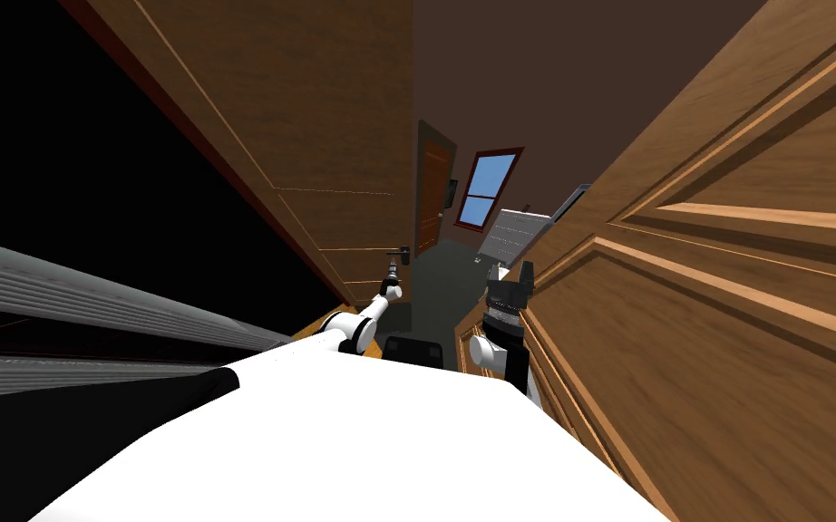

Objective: Push the door open

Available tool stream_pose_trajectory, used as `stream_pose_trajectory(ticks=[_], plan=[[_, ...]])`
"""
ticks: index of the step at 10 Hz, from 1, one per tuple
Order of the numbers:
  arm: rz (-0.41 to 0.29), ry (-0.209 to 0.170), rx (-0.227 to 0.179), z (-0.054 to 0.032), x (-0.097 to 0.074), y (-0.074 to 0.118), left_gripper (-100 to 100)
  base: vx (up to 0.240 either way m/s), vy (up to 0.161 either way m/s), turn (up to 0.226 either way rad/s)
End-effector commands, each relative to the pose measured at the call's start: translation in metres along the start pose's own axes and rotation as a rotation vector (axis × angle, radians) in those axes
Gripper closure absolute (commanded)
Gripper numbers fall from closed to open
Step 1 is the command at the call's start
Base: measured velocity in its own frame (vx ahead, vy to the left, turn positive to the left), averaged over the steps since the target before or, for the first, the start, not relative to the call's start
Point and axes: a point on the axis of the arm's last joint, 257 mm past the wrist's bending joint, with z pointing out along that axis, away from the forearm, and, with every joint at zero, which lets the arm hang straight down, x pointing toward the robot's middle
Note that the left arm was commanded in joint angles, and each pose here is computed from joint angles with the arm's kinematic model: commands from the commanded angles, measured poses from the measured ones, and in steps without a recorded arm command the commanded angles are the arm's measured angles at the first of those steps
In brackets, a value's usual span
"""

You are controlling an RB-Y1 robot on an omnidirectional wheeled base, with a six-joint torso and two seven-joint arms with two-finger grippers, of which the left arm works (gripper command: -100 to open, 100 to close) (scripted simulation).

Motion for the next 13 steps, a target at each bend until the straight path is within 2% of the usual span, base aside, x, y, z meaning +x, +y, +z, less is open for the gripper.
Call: stream_pose_trajectory(ticks=[1,2,4,5,7,9,11,12,13], plan=[[0.0,0.0,0.0,0.0,0.0,0.0,-100,-0.01,-0.063,-0.001],[0.02,-0.014,0.008,0.0044,-0.015,-0.003,-100,0.057,0.048,0.008],[0.021,-0.014,0.004,0.0038,-0.015,-0.001,-100,0.063,0.083,-0.002],[0.04,-0.031,0.018,0.0092,-0.033,-0.006,-100,0.109,0.097,-0.018],[0.05,-0.042,0.023,0.0112,-0.043,-0.007,-100,0.219,0.039,-0.031],[0.042,-0.042,0.02,0.0096,-0.041,-0.006,-100,0.216,-0.004,-0.032],[0.018,-0.031,0.01,0.0041,-0.025,-0.001,-100,0.195,-0.041,-0.028],[0.025,-0.035,0.014,0.0043,-0.03,-0.003,-100,0.081,-0.029,-0.003],[0.025,-0.035,0.014,0.0043,-0.03,-0.003,100,-0.012,0.003,0.007]])
